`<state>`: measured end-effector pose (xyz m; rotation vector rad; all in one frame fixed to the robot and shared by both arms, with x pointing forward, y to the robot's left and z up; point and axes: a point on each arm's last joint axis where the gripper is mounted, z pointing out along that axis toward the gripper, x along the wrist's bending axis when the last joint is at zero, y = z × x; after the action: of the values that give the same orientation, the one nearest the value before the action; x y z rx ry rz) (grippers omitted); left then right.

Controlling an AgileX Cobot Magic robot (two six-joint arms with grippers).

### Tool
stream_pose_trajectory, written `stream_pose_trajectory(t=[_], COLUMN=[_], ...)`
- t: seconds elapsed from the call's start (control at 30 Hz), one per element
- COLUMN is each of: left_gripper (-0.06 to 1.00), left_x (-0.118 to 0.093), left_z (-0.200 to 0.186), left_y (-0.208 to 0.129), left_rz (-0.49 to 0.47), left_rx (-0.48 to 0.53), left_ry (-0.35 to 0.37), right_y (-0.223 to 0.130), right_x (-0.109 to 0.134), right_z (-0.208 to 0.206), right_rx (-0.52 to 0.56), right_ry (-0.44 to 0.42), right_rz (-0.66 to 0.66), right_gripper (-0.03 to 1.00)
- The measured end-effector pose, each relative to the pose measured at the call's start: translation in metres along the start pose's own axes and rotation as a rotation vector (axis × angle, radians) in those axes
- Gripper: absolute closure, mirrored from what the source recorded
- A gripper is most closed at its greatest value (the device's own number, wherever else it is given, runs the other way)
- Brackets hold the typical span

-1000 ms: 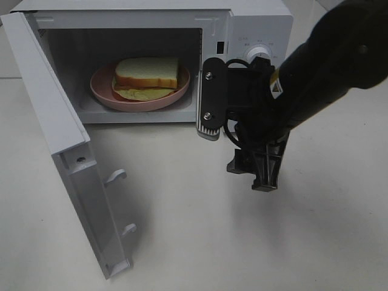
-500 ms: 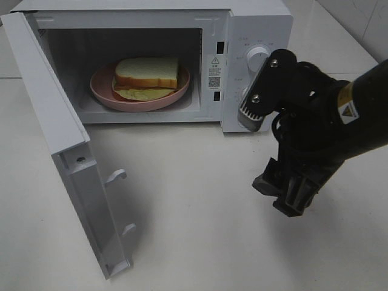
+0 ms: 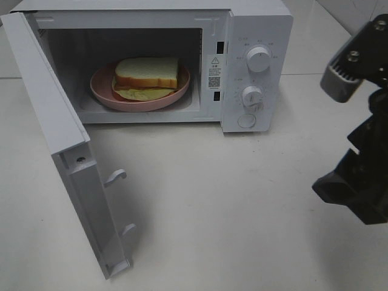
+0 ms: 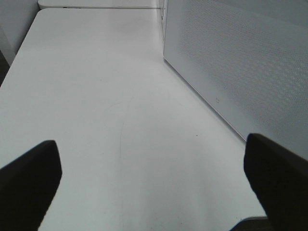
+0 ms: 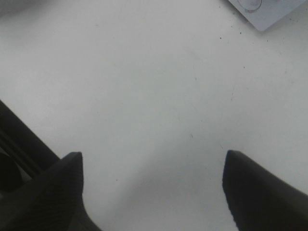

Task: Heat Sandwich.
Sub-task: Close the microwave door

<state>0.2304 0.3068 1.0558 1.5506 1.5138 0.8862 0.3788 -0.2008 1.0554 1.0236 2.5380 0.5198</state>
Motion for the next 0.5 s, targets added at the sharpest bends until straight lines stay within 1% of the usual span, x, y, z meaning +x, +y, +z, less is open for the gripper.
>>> stream_pose_trajectory(t=[0.2,0.33,0.5], left_gripper=[-0.03,-0.03,-0.03], left_x=[0.0,0.0,0.0], left_z=[0.0,0.0,0.0], left_y=[0.0,0.0,0.0], left_rz=[0.0,0.0,0.0], left_rx=[0.0,0.0,0.0], left_ry=[0.0,0.0,0.0], right_y=[-0.014,-0.028,-0.04], right_x=[0.0,0.002,0.003], right_z=[-0.016,-0.031,-0.044], right_rx=[0.029,0.054,0.045], right_ry=[0.002,0.022,0.031], right_rz=[0.029,0.054,0.087], right_gripper=[0.21,0.21,0.21])
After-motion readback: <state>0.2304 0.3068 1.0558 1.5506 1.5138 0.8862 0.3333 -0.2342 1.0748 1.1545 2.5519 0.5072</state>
